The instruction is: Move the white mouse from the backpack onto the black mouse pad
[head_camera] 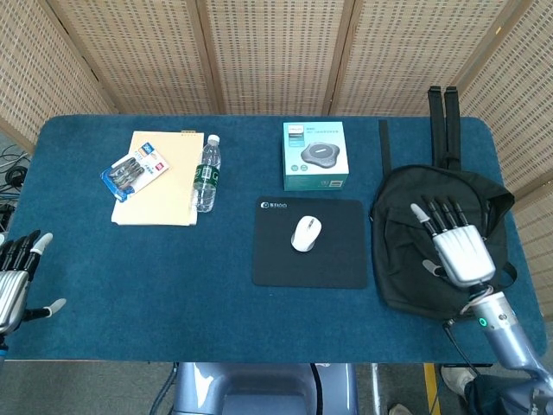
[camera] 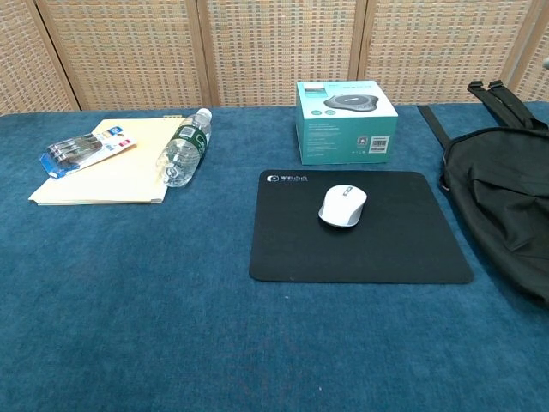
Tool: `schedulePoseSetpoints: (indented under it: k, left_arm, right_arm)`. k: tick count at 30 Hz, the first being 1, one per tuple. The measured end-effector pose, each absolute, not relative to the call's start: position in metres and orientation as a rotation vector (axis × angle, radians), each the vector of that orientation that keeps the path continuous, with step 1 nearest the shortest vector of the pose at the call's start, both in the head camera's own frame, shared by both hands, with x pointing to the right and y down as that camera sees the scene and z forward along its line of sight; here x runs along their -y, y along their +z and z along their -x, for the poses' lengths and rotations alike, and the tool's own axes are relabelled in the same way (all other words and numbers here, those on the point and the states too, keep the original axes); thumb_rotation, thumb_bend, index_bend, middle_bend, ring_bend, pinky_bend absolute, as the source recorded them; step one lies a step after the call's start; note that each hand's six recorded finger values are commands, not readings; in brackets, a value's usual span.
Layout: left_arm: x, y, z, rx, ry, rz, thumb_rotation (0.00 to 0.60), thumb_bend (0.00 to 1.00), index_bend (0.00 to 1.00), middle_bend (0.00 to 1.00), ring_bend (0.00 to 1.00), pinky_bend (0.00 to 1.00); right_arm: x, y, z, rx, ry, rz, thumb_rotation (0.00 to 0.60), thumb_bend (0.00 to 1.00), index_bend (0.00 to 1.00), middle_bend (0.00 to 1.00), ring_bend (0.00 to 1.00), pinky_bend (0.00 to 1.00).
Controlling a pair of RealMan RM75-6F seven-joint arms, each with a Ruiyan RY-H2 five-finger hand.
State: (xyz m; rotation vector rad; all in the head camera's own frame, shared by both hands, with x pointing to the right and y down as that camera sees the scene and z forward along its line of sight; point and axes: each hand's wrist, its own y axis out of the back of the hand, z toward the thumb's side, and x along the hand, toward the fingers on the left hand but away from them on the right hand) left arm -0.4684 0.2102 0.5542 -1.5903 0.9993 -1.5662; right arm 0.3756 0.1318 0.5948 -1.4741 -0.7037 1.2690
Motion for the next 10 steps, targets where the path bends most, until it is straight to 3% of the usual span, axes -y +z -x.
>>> schedulePoseSetpoints:
  k: [4,10]
  left_arm:
    - [-0.216,0.551,0.461,-0.994,-1.495,1.597,0.600,0.00,0.00,0.00,0.00,0.00]
    - [-0.226,0.546,0.459,-1.007,-1.453,1.609,0.600,0.00,0.00,0.00,0.00,0.00]
  right_arm:
    - [-0.171,0.578,-0.394,0.864,1.347,1.499,0.600,0.00,0.00,0.00,0.00,0.00]
    - [-0.200,0.565,-0.402,0.952,1.372,1.502,0.600,0.00,0.00,0.00,0.00,0.00]
